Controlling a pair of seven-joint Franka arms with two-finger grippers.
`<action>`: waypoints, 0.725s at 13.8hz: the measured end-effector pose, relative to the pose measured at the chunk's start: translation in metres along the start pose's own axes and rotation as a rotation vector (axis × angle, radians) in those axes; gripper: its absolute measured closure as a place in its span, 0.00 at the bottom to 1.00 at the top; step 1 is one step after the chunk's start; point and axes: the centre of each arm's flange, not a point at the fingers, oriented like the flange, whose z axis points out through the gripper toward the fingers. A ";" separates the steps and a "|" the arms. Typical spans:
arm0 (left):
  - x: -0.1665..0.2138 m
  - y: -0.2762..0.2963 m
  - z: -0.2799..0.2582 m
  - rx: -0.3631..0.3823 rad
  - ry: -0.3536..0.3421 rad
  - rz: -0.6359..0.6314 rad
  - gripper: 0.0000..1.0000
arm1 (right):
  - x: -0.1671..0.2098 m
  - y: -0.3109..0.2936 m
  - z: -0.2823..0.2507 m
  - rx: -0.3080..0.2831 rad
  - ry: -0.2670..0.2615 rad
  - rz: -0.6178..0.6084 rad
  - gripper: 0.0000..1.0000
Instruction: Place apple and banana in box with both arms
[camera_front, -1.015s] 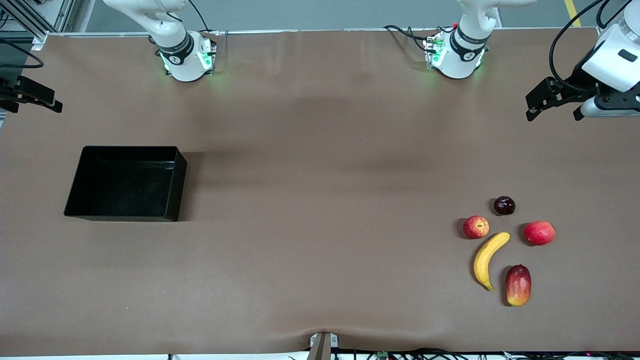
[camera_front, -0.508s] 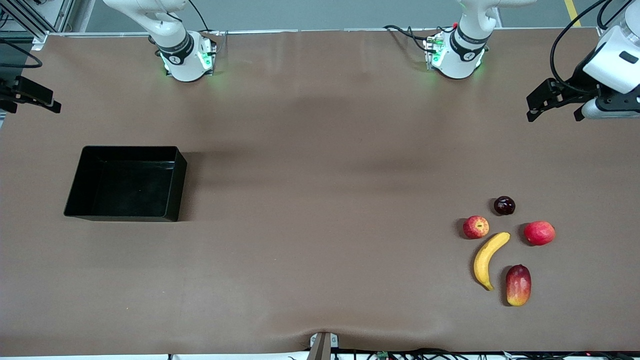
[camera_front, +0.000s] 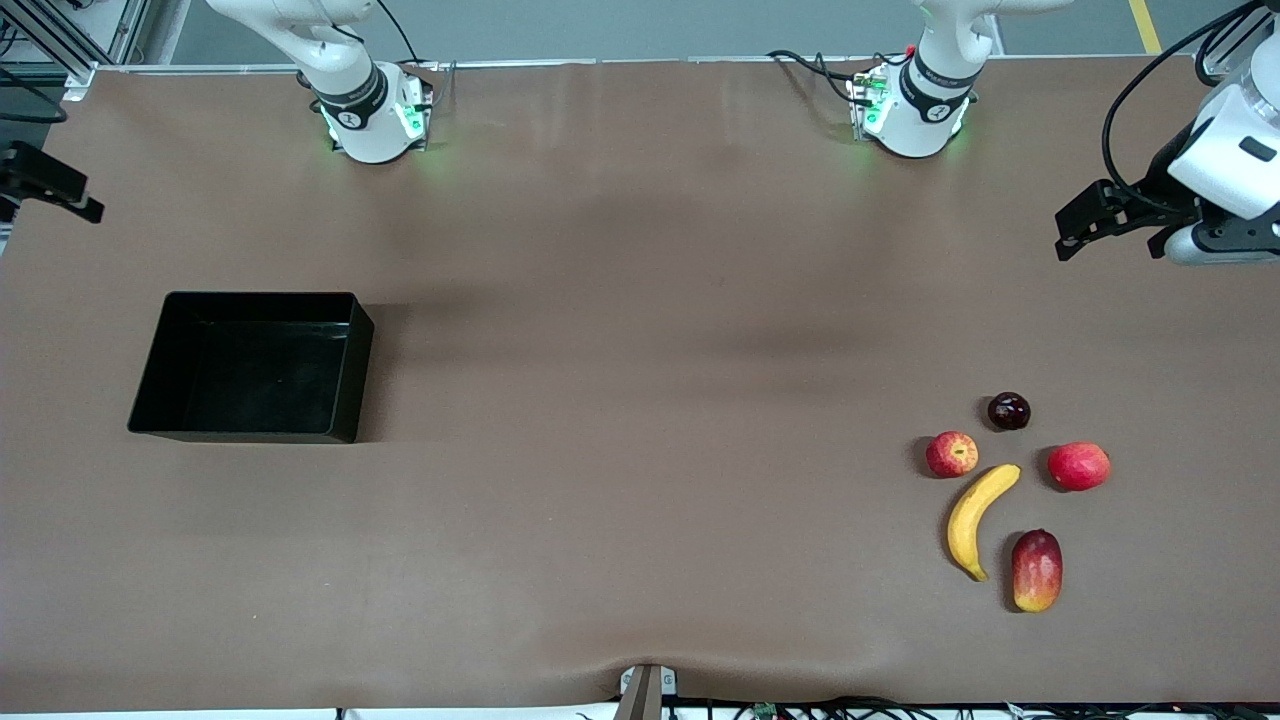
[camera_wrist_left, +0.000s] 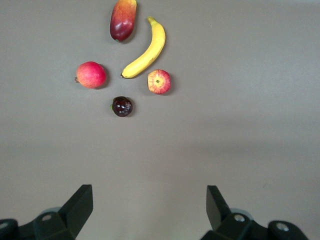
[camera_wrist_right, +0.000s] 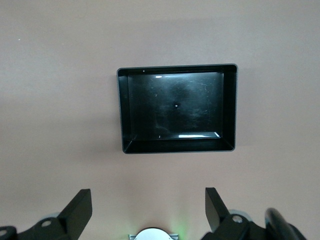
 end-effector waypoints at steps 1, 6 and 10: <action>0.004 -0.001 0.007 0.001 -0.013 -0.002 0.00 | 0.004 0.014 0.007 0.002 -0.014 -0.010 0.00; 0.045 -0.003 0.077 -0.001 -0.045 -0.010 0.00 | 0.035 0.128 0.093 0.006 -0.140 -0.014 0.00; 0.078 -0.001 0.165 0.001 -0.008 -0.004 0.00 | 0.068 0.177 0.212 -0.045 -0.113 -0.006 0.00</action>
